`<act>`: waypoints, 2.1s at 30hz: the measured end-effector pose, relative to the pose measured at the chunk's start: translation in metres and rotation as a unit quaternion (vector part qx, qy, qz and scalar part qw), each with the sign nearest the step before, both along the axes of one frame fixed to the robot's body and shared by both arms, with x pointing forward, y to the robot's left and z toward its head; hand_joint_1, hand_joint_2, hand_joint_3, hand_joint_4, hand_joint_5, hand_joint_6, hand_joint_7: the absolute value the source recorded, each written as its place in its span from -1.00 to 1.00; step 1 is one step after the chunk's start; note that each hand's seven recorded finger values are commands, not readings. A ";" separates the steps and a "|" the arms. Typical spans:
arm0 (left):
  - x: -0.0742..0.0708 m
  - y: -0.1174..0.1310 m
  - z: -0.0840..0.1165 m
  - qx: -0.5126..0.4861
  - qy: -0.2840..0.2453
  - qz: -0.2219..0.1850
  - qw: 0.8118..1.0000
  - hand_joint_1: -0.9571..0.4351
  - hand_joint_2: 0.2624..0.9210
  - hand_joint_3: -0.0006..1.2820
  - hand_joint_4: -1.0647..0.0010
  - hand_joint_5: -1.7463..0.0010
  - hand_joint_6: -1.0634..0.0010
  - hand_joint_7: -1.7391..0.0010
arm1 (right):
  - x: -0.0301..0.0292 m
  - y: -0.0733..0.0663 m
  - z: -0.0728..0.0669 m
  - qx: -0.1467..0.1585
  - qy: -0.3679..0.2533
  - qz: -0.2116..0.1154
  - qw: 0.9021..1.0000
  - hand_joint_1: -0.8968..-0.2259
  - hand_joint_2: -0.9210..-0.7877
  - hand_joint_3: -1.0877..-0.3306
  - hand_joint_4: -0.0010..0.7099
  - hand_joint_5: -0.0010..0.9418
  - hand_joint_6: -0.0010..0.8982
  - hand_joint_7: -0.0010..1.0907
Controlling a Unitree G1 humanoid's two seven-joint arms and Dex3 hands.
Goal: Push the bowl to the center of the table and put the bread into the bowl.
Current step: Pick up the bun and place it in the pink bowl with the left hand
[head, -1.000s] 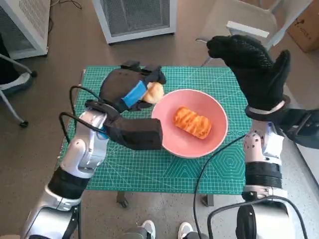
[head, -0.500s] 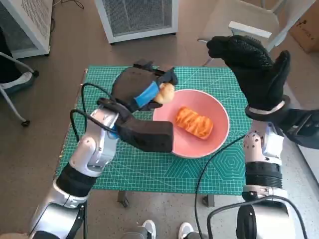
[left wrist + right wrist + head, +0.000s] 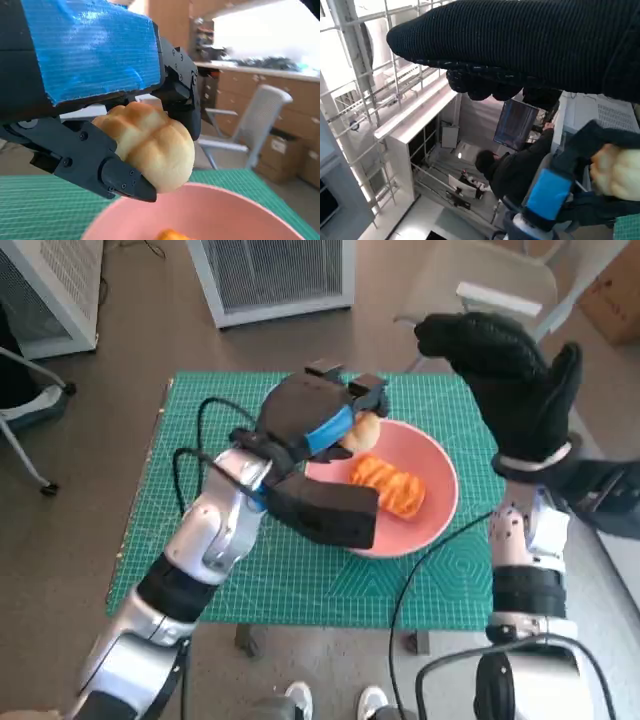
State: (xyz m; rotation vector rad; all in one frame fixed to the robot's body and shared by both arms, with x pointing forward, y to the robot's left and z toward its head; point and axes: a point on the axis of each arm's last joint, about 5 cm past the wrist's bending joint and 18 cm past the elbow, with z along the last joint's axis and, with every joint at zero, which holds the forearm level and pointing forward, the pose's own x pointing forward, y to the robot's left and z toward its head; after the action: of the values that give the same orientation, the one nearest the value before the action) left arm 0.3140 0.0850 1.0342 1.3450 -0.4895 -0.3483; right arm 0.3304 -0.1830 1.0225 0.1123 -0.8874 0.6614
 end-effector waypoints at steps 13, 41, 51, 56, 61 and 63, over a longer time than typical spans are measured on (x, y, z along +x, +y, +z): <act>0.007 0.000 -0.010 0.014 0.016 -0.001 1.000 0.38 0.96 -0.91 -0.40 -0.24 -0.21 -0.37 | -0.0012 -0.003 0.001 -0.001 -0.003 -0.006 1.000 -0.27 -1.00 -0.08 -0.25 -1.00 -0.77 -0.03; 0.008 -0.003 -0.017 0.023 0.026 0.002 0.999 0.38 0.96 -0.90 -0.43 -0.19 -0.16 -0.43 | -0.0018 -0.002 0.000 -0.005 -0.001 -0.007 1.000 -0.26 -1.00 -0.08 -0.25 -1.00 -0.80 -0.04; 0.008 -0.005 -0.020 0.024 0.023 0.005 0.999 0.38 0.96 -0.90 -0.43 -0.25 -0.16 -0.36 | -0.0018 -0.002 0.000 -0.006 0.000 -0.007 1.000 -0.29 -1.00 -0.07 -0.25 -1.00 -0.80 -0.04; 0.009 -0.007 -0.023 0.022 0.027 0.005 0.999 0.38 0.96 -0.90 -0.43 -0.26 -0.16 -0.36 | -0.0018 -0.002 0.000 -0.006 0.000 -0.007 1.000 -0.28 -1.00 -0.07 -0.25 -1.00 -0.81 -0.04; 0.009 -0.009 -0.026 0.021 0.026 0.003 0.999 0.38 0.96 -0.90 -0.42 -0.23 -0.16 -0.39 | -0.0018 -0.002 0.000 -0.005 0.000 -0.007 1.000 -0.29 -1.00 -0.07 -0.26 -1.00 -0.81 -0.04; 0.009 -0.010 -0.027 0.022 0.028 0.001 0.999 0.38 0.96 -0.90 -0.42 -0.24 -0.17 -0.38 | -0.0019 -0.002 0.000 -0.005 0.000 -0.008 1.000 -0.29 -1.00 -0.07 -0.26 -1.00 -0.81 -0.04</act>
State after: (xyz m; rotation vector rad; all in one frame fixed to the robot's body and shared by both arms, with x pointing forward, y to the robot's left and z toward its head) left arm 0.3226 0.0746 1.0070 1.3743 -0.4353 -0.3962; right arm 0.3285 -0.1849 1.0226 0.0972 -0.8845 0.6515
